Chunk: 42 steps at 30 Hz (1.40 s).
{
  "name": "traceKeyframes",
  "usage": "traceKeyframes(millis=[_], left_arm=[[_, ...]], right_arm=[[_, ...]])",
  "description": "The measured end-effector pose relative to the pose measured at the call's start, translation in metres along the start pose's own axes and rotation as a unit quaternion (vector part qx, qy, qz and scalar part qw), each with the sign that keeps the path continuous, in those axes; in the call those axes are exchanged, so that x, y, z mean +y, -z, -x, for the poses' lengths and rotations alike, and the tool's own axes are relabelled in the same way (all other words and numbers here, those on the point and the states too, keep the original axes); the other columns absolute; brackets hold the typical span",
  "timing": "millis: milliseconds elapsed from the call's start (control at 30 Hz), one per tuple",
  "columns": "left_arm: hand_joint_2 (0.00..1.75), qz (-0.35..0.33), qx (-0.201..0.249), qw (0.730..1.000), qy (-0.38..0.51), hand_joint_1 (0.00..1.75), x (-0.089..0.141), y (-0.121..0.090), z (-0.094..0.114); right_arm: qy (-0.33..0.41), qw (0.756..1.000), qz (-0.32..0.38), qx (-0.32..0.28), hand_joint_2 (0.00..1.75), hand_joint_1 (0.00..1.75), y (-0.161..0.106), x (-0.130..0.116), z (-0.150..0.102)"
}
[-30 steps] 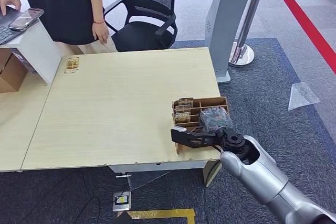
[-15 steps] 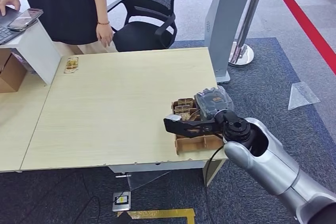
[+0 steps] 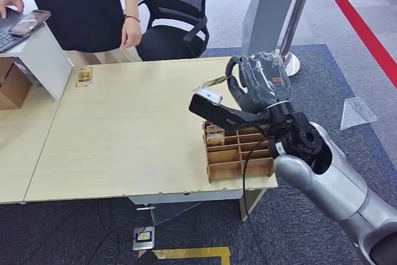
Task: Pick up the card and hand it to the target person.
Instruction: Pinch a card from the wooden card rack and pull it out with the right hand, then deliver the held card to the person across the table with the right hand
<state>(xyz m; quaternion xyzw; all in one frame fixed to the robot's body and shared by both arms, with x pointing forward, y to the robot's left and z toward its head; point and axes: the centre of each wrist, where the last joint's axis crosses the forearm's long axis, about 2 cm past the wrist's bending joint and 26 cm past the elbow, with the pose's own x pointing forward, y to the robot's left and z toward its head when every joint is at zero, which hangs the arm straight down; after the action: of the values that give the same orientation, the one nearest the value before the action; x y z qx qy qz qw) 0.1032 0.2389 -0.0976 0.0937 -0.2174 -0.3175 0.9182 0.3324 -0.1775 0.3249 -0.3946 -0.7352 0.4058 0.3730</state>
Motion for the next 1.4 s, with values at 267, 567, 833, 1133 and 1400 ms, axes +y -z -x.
traceKeyframes(millis=[267,567,833,1133,1400], left_arm=[[0.0,0.007,-0.012,1.0,0.016,0.0,0.006,0.003,-0.017],[0.0,0.007,-0.019,0.999,0.028,0.0,0.007,0.004,-0.024],[0.0,0.007,-0.017,0.999,0.034,0.0,0.008,0.004,-0.025],[0.0,0.004,-0.015,0.999,0.028,0.0,0.008,0.004,-0.024],[0.0,0.0,-0.018,1.0,0.022,0.0,0.009,0.004,-0.021]], right_arm=[[0.224,0.971,0.083,-0.021,1.75,1.75,0.038,0.021,0.046],[0.323,0.942,0.051,0.078,1.75,1.75,0.088,0.047,0.061],[0.305,0.939,0.004,0.159,1.75,1.75,0.107,0.064,0.054],[0.285,0.943,-0.028,0.17,1.75,1.42,0.116,0.077,0.033],[0.264,0.953,-0.037,0.143,1.75,0.0,0.117,0.082,0.023]])
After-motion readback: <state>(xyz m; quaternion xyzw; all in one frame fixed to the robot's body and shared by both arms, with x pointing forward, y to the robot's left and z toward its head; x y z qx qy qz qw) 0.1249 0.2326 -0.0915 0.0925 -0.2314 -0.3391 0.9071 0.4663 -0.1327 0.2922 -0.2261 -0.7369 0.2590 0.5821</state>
